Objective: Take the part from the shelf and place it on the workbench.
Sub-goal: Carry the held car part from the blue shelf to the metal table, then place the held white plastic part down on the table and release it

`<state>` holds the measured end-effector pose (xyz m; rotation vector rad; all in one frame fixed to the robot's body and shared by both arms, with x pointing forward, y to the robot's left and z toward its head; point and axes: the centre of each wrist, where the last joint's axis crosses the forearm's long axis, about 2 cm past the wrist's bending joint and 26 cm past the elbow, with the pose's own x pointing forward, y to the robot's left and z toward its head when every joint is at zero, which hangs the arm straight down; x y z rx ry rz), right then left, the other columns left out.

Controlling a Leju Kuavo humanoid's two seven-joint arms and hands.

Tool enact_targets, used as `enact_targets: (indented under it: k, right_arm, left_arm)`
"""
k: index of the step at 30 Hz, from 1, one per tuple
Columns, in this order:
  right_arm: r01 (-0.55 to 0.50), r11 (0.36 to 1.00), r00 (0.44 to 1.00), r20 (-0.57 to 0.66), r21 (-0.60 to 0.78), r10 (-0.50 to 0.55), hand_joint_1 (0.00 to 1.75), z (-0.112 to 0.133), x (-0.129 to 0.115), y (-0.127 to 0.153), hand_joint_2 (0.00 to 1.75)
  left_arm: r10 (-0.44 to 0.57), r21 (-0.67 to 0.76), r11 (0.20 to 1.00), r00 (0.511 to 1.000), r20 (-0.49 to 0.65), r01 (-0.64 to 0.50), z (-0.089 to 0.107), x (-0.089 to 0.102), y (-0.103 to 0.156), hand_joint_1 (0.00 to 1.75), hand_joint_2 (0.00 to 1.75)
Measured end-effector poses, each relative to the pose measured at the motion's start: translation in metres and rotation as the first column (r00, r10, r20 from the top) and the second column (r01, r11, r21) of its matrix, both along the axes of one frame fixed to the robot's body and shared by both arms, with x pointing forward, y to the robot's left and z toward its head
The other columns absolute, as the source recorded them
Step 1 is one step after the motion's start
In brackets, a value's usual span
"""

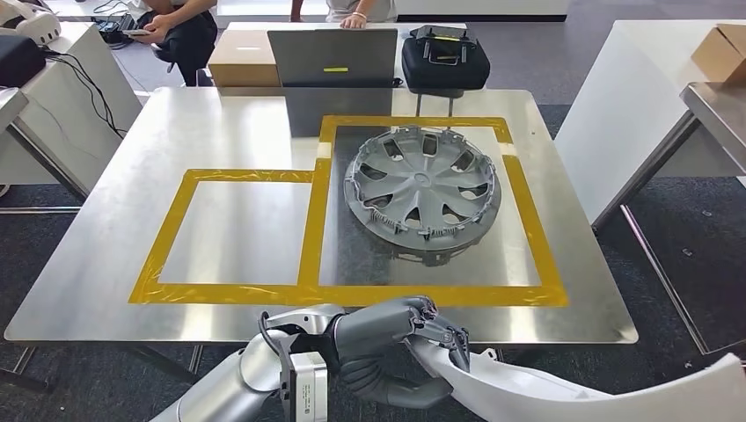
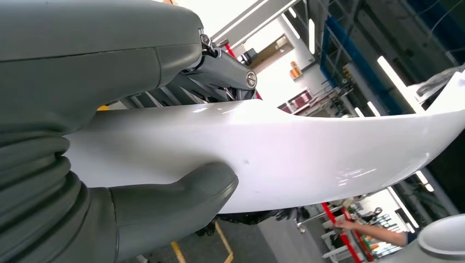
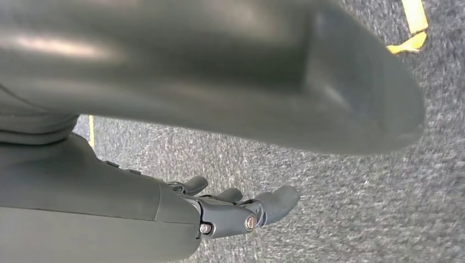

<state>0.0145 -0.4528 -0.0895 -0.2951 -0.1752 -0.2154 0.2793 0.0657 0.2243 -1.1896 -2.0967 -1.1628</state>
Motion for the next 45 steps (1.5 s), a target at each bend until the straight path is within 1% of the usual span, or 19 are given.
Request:
enact_targets:
  k: [4, 14, 16, 20, 22, 29, 43, 45]
  right_arm:
    - [-0.006, 1.000, 1.000, 0.014, 0.001, 0.006, 0.00, 0.000, 0.003, 0.002, 0.00]
    - [-0.017, 1.000, 1.000, 0.003, 0.002, 0.017, 0.00, -0.001, -0.001, 0.003, 0.00]
    - [-0.018, 1.000, 1.000, 0.003, 0.003, 0.018, 0.00, -0.001, -0.001, 0.003, 0.00]
    - [-0.023, 1.000, 1.000, 0.011, 0.005, 0.023, 0.00, -0.002, -0.001, 0.005, 0.00]
    - [-0.025, 1.000, 1.000, 0.015, 0.007, 0.025, 0.00, -0.002, -0.001, 0.007, 0.00]
    - [-0.025, 1.000, 1.000, 0.015, 0.012, 0.025, 0.00, -0.003, -0.001, 0.009, 0.00]
    - [-0.025, 1.000, 1.000, 0.015, 0.013, 0.025, 0.00, -0.003, -0.001, 0.009, 0.00]
    - [-0.026, 1.000, 1.000, 0.016, 0.012, 0.026, 0.00, -0.003, -0.001, 0.010, 0.00]
  left_arm:
    - [0.007, -0.001, 1.000, 1.000, 0.013, -0.007, 0.003, 0.000, -0.001, 1.75, 1.75]
    - [0.023, -0.008, 1.000, 1.000, -0.010, -0.023, 0.001, -0.001, -0.002, 1.75, 1.75]
    - [0.048, -0.014, 0.999, 0.999, 0.007, -0.048, 0.004, -0.002, -0.002, 1.75, 1.75]
    - [0.128, -0.036, 0.991, 0.990, 0.064, -0.126, 0.013, -0.003, 0.000, 1.75, 1.75]
    - [0.148, -0.046, 0.988, 0.986, 0.080, -0.145, 0.016, -0.004, 0.002, 1.75, 1.75]
    - [0.152, -0.056, 0.987, 0.984, 0.096, -0.147, 0.020, -0.005, 0.004, 1.75, 1.75]
    - [0.154, -0.056, 0.987, 0.983, 0.098, -0.149, 0.020, -0.005, 0.005, 1.75, 1.75]
    - [0.174, -0.055, 0.984, 0.978, 0.111, -0.169, 0.020, -0.005, 0.005, 1.75, 1.75]
